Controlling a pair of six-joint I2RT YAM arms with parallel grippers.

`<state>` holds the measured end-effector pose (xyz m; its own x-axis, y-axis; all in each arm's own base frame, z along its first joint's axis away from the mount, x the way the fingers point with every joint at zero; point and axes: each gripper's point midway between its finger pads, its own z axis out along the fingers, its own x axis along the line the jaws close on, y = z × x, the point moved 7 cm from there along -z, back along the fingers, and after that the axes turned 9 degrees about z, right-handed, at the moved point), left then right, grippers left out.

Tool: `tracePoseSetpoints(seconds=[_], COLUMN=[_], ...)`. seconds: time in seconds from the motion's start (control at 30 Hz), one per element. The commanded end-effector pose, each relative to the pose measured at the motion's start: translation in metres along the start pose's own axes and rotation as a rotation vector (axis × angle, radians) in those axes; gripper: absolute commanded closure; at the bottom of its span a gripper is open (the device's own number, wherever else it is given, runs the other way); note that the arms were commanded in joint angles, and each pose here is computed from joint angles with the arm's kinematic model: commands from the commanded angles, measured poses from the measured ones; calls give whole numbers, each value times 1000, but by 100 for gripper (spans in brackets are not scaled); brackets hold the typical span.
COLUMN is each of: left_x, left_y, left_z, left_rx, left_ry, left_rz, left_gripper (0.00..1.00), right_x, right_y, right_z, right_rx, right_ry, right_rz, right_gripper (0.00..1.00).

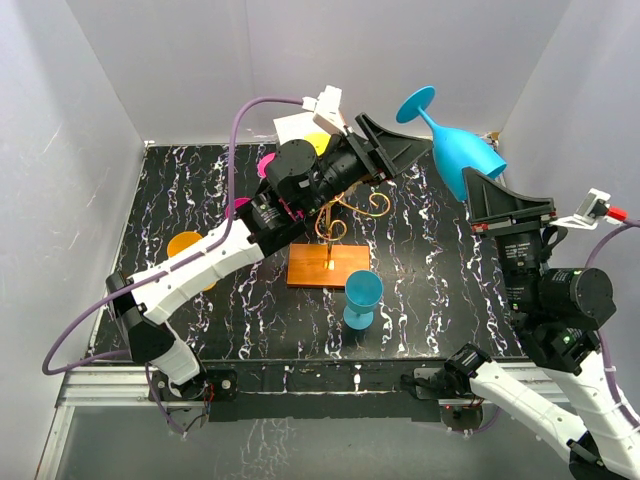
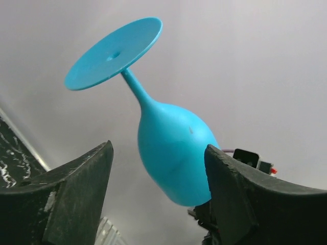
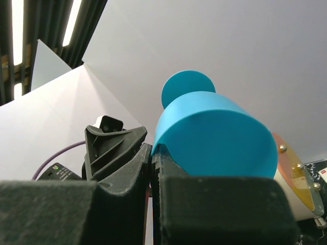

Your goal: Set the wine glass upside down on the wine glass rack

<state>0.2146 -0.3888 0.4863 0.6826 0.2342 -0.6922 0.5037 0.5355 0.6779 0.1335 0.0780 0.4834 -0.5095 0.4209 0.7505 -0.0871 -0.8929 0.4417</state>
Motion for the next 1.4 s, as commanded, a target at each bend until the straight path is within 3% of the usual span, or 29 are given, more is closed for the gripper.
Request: tracePoseSetpoints(seconds=[0.0,0.23,0.53,0.63,0.77,1.0,1.07,1.17,1.23,1.37], left_x=[-25,-26,-31,-31,-31,-33,-32,-28,-23,-9], left_y=[28,36,43,43,42,42,42,43,45,48], left_z=[-2,-1,-1,-2,0,0,1,2,2,1], left_rx=[-157,-218,-265,-272,-273,-277,-276,-268,-262,-246], left_ry=[-43,-31,-58,-70,-90,-109,-105,-97,-77,-42], left_rz=[-34,-77,-70,-72,-74,-34,-24,-5,14,151], left_gripper=[33,51,60,71,100,100,100,100,100,100], right_x=[18,22,19,17,15,10,9,6,-4,-17], right_y=[-2,-8,-19,-24,-28,-25,-24,-19,-16,-14], right_z=[3,1,-8,-11,-12,-17,-18,-20,-22,-34], right_rx=[31,69,155,179,198,197,194,189,195,267], right_ry=[115,167,232,243,242,211,197,139,44,-72], right_rz=[45,48,-34,-35,-32,-32,-31,-44,-81,-173], right_gripper=[100,100,100,100,100,100,87,56,41,30])
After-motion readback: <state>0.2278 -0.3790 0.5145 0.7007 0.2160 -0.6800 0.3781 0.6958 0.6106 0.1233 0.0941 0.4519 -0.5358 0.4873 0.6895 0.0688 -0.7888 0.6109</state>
